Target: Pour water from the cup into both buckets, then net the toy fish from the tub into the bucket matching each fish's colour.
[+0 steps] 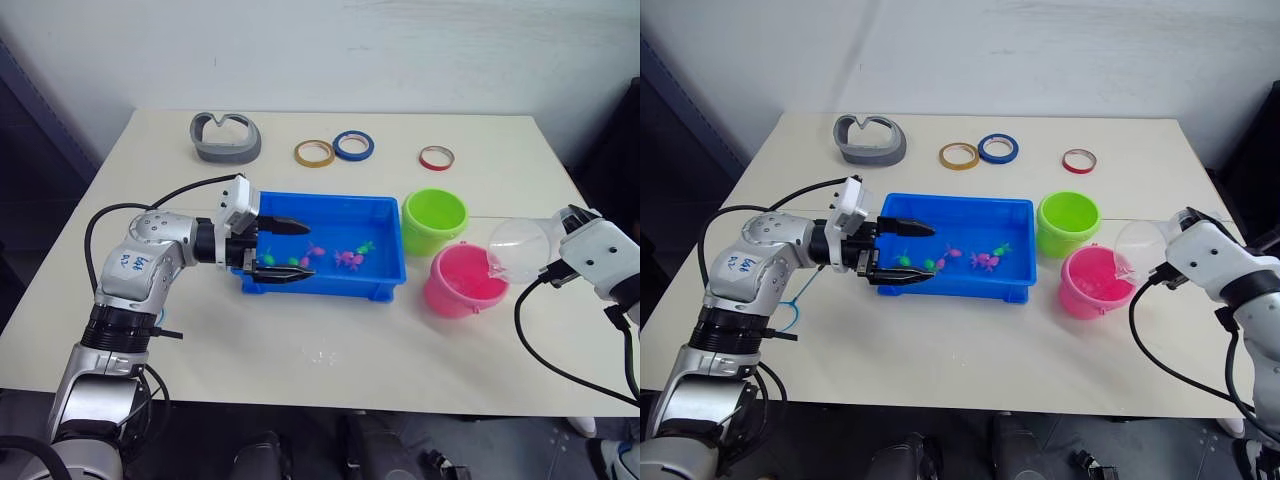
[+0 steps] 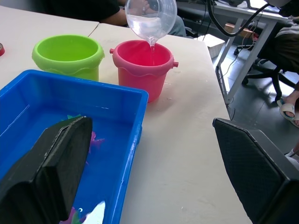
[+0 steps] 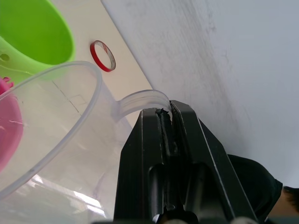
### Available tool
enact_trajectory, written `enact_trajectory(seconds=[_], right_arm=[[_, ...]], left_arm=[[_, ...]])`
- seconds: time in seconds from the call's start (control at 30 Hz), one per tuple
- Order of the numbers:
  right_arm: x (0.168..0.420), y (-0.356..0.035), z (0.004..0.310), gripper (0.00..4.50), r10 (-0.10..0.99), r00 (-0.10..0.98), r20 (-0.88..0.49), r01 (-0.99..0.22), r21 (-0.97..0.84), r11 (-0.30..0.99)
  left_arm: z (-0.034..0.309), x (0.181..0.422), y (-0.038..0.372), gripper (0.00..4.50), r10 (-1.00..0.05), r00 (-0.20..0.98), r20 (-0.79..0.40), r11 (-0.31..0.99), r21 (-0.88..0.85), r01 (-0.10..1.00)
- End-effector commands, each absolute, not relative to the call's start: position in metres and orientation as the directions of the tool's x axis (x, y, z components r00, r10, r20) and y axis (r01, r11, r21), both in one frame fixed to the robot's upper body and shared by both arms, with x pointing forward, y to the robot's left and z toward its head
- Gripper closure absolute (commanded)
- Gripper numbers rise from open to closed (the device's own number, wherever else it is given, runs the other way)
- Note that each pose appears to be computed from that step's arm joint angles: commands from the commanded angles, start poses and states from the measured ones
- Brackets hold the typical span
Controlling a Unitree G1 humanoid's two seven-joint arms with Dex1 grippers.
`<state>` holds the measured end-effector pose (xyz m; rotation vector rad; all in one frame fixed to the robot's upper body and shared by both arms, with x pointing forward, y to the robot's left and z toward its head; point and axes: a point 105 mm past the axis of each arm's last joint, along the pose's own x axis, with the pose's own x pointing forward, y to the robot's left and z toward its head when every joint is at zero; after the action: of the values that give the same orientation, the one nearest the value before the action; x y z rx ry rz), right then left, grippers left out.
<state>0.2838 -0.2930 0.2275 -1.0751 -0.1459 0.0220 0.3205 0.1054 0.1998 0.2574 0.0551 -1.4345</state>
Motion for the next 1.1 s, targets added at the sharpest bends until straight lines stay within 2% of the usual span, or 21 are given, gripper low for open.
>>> enact_trajectory(seconds=[0.03,0.3,0.43,0.6,0.9,1.1], right_arm=[[0.282,-0.293,0.243,4.43,0.089,0.983,0.158,0.097,-0.874,0.477],[0.289,-0.311,0.241,4.43,0.009,0.99,0.144,0.093,-0.682,0.726],[0.291,-0.315,0.244,4.43,-0.004,0.99,0.141,0.087,-0.585,0.806],[0.299,-0.317,0.253,4.43,-0.032,0.984,0.177,0.125,-0.544,0.83],[0.341,-0.3,0.269,4.43,-0.007,0.965,0.262,0.152,-0.536,0.83],[0.367,-0.287,0.271,4.43,0.013,0.957,0.291,0.151,-0.533,0.833]], left_arm=[[0.208,0.316,0.103,0.0,-0.974,0.129,-0.184,0.095,0.184,0.978],[0.208,0.317,0.104,0.0,-0.973,0.138,-0.184,0.104,0.185,0.977],[0.209,0.317,0.105,0.0,-0.973,0.144,-0.183,0.109,0.189,0.976],[0.211,0.319,0.106,0.0,-0.971,0.167,-0.172,0.132,0.198,0.971],[0.223,0.338,0.123,0.0,-0.935,0.336,-0.116,0.303,0.237,0.923],[0.225,0.338,0.133,0.0,-0.912,0.398,-0.094,0.367,0.244,0.898]])
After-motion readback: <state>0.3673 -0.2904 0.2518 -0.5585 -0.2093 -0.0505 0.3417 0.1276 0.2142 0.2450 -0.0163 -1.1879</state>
